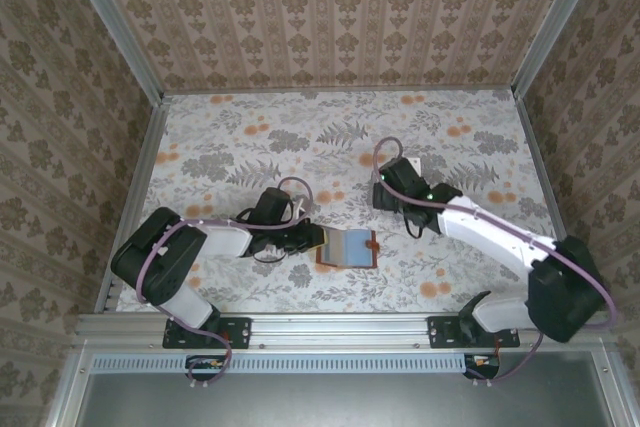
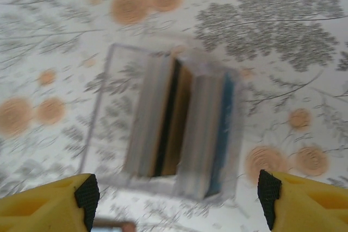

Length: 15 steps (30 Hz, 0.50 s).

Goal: Put the credit cards into the card holder

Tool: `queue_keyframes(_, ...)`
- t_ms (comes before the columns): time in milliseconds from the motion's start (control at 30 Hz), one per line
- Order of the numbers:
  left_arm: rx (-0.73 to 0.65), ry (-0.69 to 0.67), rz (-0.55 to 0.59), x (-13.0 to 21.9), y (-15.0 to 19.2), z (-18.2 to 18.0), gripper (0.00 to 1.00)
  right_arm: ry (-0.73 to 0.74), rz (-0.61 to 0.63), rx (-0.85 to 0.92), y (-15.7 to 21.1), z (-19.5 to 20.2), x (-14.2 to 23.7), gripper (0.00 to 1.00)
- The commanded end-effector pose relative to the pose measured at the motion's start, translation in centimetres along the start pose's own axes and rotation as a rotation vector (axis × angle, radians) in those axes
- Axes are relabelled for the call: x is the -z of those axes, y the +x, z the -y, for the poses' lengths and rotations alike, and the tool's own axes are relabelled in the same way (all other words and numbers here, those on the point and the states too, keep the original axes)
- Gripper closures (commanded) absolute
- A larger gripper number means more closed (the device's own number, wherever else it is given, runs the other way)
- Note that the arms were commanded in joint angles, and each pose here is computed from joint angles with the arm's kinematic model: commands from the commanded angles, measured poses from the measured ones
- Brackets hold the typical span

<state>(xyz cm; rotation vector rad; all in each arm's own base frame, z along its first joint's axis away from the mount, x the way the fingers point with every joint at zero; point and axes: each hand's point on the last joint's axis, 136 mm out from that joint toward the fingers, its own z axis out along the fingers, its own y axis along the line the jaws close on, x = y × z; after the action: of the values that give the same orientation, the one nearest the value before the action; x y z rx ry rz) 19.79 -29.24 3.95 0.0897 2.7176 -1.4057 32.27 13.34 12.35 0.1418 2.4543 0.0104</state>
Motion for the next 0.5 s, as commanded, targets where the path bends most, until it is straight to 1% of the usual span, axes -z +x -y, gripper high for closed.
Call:
queue_keyframes(0,-0.013,-0.011,-0.014,-0.5,-0.1,0.3,0.86,0.086,-0.069,0.03,-0.3,1.2,-1.7,0.19)
queue_keyframes(167,-0.016,-0.013,-0.03,-0.9,0.3,0.4,0.86,0.069,-0.149,0.07,-1.1,-0.7,-3.9,0.19)
queue_keyframes(233,-0.012,-0.011,-0.029,-0.9,0.2,0.5,0.86,0.092,-0.167,0.083,-1.2,-0.8,-4.8,0.19)
queue_keyframes(333,-0.022,-0.034,0.002,-0.9,-0.1,0.4,0.86,0.104,-0.192,0.094,-1.0,-1.0,-5.7,0.2)
queue_keyframes(467,-0.021,-0.034,-0.007,-0.9,0.0,0.5,0.86,0.167,-0.203,0.117,-0.6,0.1,-6.0,0.21)
